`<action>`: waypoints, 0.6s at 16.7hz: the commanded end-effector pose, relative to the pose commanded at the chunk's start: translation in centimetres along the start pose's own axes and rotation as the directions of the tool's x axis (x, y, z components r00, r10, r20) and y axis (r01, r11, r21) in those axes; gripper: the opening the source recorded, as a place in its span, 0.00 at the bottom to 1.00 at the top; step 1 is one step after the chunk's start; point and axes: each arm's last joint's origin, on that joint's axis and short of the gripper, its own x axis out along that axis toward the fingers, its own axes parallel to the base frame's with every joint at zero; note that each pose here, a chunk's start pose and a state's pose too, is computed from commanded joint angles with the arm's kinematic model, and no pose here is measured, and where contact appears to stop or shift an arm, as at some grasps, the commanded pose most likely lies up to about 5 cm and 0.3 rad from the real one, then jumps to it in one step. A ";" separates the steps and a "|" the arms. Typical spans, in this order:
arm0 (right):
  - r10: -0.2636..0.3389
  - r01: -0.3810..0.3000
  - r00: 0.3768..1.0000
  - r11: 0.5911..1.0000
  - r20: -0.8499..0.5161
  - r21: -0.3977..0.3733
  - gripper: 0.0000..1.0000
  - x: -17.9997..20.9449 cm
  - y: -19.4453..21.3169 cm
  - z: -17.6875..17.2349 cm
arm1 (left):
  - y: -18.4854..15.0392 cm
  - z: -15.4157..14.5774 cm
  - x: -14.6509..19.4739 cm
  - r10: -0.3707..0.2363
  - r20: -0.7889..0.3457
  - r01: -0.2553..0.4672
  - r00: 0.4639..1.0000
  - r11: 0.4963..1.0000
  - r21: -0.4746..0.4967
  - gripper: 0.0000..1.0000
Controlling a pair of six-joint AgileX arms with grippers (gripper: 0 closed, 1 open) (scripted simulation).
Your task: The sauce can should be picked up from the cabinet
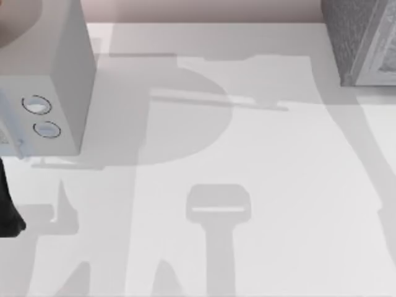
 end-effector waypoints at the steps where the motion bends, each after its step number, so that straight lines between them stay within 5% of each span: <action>1: 0.000 0.000 1.000 1.000 0.000 0.000 0.00 0.0 0.0 0.0 | 0.0 0.0 0.0 0.000 0.000 0.000 1.000 1.000 0.000 1.00; 5: -0.003 0.003 1.000 1.000 0.017 0.008 0.00 -2.0 0.5 1.3 | 0.0 0.0 0.0 0.000 0.000 0.000 1.000 1.000 0.000 1.00; 10: -0.007 0.007 1.000 1.000 -0.005 0.001 0.00 -11.6 1.2 4.7 | 0.0 0.0 0.0 0.000 0.000 0.000 1.000 1.000 0.000 1.00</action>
